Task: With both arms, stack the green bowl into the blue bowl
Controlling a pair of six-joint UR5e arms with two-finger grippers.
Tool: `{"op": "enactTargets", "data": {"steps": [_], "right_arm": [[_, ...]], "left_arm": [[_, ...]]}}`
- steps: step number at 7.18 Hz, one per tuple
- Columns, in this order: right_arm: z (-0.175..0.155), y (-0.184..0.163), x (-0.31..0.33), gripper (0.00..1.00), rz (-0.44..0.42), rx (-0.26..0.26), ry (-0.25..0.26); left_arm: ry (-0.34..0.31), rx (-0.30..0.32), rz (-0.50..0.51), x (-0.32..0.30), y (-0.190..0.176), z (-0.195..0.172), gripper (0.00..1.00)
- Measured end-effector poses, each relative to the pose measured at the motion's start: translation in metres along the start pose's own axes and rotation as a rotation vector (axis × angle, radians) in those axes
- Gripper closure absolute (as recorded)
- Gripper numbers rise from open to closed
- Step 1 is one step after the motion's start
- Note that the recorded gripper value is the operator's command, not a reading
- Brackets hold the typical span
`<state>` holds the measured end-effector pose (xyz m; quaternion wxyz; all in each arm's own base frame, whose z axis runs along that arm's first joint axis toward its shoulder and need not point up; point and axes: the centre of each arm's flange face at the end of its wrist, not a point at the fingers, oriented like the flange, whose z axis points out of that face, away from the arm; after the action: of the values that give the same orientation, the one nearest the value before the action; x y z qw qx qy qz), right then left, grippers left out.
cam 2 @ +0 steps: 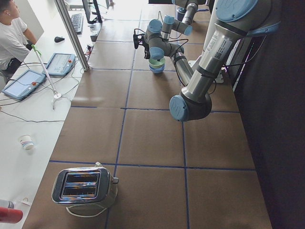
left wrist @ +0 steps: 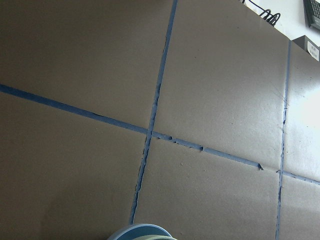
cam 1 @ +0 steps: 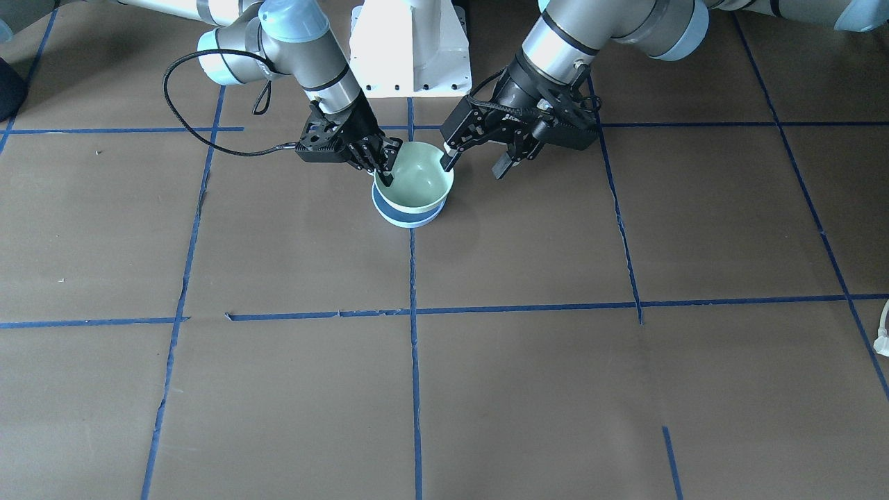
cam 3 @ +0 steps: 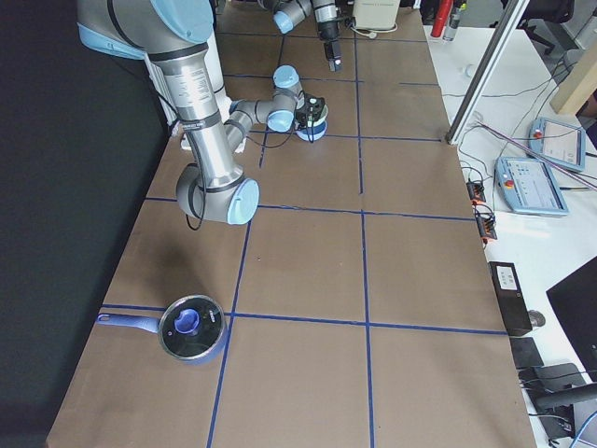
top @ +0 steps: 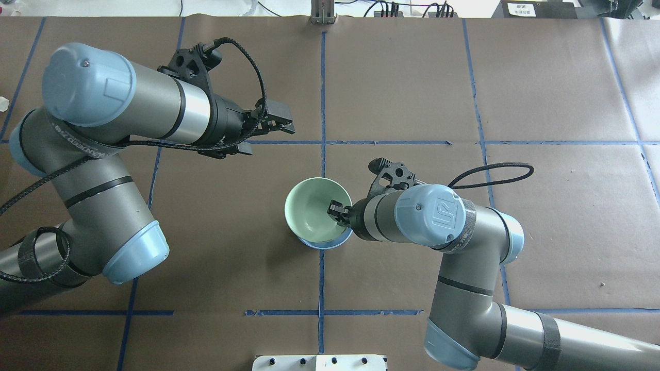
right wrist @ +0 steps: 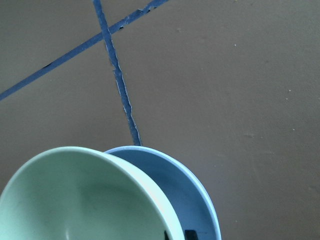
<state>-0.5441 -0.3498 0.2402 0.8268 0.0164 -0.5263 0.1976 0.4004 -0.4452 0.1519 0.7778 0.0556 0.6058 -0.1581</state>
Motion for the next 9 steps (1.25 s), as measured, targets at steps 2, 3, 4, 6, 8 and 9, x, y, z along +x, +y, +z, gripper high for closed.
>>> {"op": "enactTargets", "data": {"steps": [2,3,4,6,8,9], "right_arm": [[0.003,-0.001,0.001,0.78,0.001,0.007,0.01],[0.008,-0.001,0.003,0.01,0.001,0.007,0.019],[0.013,0.001,0.003,0.0,0.0,0.007,0.026],[0.01,0.004,-0.005,0.0,-0.004,0.002,0.012],[-0.024,0.002,-0.015,0.0,-0.005,-0.001,-0.032],[-0.05,-0.003,-0.016,0.0,-0.002,0.005,-0.051]], "left_arm": [[-0.002,-0.002,0.0,0.0,0.001,0.001,0.01],[-0.004,-0.002,-0.001,-0.001,0.001,0.002,0.01],[-0.006,-0.004,-0.001,-0.001,0.001,0.004,0.01],[-0.021,-0.005,-0.004,-0.011,0.001,0.009,0.01],[-0.03,-0.006,-0.004,-0.018,0.0,0.011,0.01],[-0.032,-0.006,-0.004,-0.018,0.0,0.012,0.01]]}}
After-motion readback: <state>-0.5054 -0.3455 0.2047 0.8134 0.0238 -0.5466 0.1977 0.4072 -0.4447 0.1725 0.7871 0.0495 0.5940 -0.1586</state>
